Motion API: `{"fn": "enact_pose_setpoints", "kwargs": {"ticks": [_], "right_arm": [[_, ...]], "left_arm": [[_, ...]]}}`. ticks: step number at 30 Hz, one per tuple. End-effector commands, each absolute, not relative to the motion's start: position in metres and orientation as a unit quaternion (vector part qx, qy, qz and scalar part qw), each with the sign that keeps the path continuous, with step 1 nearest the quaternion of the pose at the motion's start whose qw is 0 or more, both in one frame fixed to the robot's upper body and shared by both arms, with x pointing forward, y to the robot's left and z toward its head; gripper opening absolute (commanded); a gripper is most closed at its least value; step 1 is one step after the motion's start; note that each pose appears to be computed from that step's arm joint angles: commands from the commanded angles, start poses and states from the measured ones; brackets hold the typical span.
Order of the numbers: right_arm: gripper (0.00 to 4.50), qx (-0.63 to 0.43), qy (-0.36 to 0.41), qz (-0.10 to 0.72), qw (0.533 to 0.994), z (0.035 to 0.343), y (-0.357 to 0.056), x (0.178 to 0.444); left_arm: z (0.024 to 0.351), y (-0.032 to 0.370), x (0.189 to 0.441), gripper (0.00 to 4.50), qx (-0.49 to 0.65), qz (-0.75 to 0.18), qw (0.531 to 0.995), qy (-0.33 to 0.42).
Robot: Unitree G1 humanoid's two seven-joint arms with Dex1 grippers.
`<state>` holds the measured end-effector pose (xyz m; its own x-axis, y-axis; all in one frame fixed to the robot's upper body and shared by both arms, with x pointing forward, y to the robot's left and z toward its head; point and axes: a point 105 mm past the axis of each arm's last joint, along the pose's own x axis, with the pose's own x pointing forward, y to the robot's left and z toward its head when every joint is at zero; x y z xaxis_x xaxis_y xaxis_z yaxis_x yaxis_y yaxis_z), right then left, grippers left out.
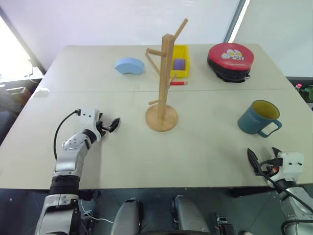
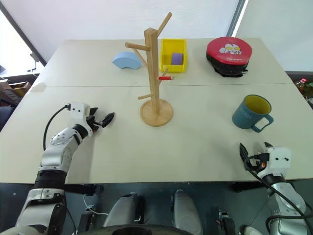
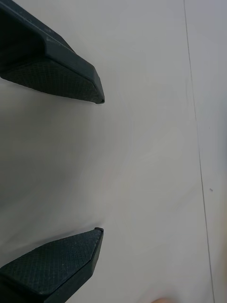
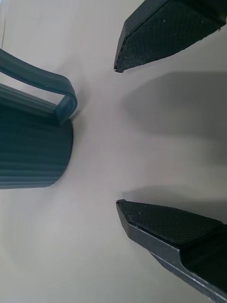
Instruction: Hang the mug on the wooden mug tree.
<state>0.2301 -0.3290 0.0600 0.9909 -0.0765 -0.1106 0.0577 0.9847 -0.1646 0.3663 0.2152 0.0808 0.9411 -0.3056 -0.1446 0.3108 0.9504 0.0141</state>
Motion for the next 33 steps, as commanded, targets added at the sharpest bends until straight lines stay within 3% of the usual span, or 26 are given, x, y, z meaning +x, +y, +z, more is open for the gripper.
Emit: {"fn": "enact_pose_setpoints", "kwargs": {"ticks": [1,12,17,24,28,33], "right_arm": [[4.46,-0.092,0.049,-0.029,0.994,0.066,-0.327,0.232],[4.46,-0.092,0.049,-0.025,0.994,0.068,-0.323,0.229],[4.46,-0.099,0.042,-0.030,0.994,0.072,-0.324,0.231],[4.46,-0.094,0.006,-0.084,0.992,0.087,-0.335,0.235],[4.46,-0.082,-0.016,-0.136,0.987,0.096,-0.349,0.238],[4.46,-0.070,-0.036,-0.181,0.980,0.103,-0.358,0.247]], "left_arm": [[0.092,0.215,0.364,4.50,0.013,-0.162,0.985,0.050],[0.092,0.204,0.353,4.50,-0.007,-0.207,0.976,0.058],[0.104,0.161,0.321,4.50,-0.031,-0.355,0.933,0.052],[0.127,0.099,0.271,4.50,-0.026,-0.557,0.829,0.045],[0.133,0.074,0.256,4.50,0.005,-0.618,0.785,0.043],[0.134,0.059,0.251,4.50,0.031,-0.644,0.764,0.038]]}}
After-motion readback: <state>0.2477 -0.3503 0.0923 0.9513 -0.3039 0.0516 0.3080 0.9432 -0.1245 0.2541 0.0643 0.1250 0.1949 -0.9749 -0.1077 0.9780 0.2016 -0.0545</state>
